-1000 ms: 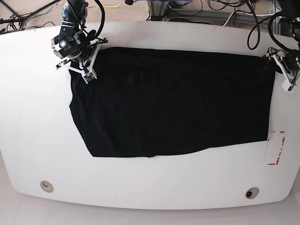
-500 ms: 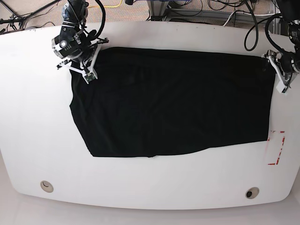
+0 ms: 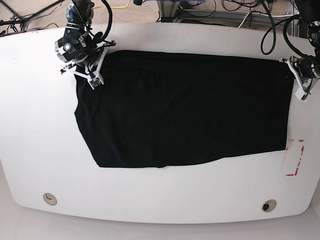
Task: Fold the T-shirt properly
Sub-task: 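Pull the shirt edge taut with both grippers, spreading it apart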
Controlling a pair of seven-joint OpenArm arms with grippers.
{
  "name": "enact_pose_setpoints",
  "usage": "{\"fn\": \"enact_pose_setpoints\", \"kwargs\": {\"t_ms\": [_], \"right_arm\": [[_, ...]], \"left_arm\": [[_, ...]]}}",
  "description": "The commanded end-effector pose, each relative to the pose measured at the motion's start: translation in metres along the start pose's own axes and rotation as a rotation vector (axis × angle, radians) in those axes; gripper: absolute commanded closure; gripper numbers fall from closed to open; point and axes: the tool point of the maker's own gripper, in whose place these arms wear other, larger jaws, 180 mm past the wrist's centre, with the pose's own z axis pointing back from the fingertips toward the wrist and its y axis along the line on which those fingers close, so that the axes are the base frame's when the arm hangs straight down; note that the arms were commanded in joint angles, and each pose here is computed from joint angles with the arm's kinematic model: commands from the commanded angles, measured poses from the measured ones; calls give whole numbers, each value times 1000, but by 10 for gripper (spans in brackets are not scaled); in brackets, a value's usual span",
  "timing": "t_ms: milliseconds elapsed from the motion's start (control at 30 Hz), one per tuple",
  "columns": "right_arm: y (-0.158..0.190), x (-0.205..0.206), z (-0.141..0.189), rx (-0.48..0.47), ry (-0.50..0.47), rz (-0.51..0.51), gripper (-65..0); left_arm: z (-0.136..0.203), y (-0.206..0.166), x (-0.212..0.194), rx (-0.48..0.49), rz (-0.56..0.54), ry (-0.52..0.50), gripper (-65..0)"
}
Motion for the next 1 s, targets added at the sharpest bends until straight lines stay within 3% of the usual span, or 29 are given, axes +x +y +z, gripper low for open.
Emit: {"fn": "enact_pose_setpoints", "kwargs": {"t_ms": [0,433,700,967], "right_arm": [[-5,11,5,-16,-39,2,-2],[-6,14,6,-20,-46,3,-2],[-7,16,6,-21,-50,3,-2],[-8,18,6,-23,-54,3,-3]], "left_arm": [[28,6,33,62,-89,-84,0],[74,-4,60,191,-350,-49,0],[85,4,79,227,-384,-69,0],[96,25,89,347,-413,-34,0]]}}
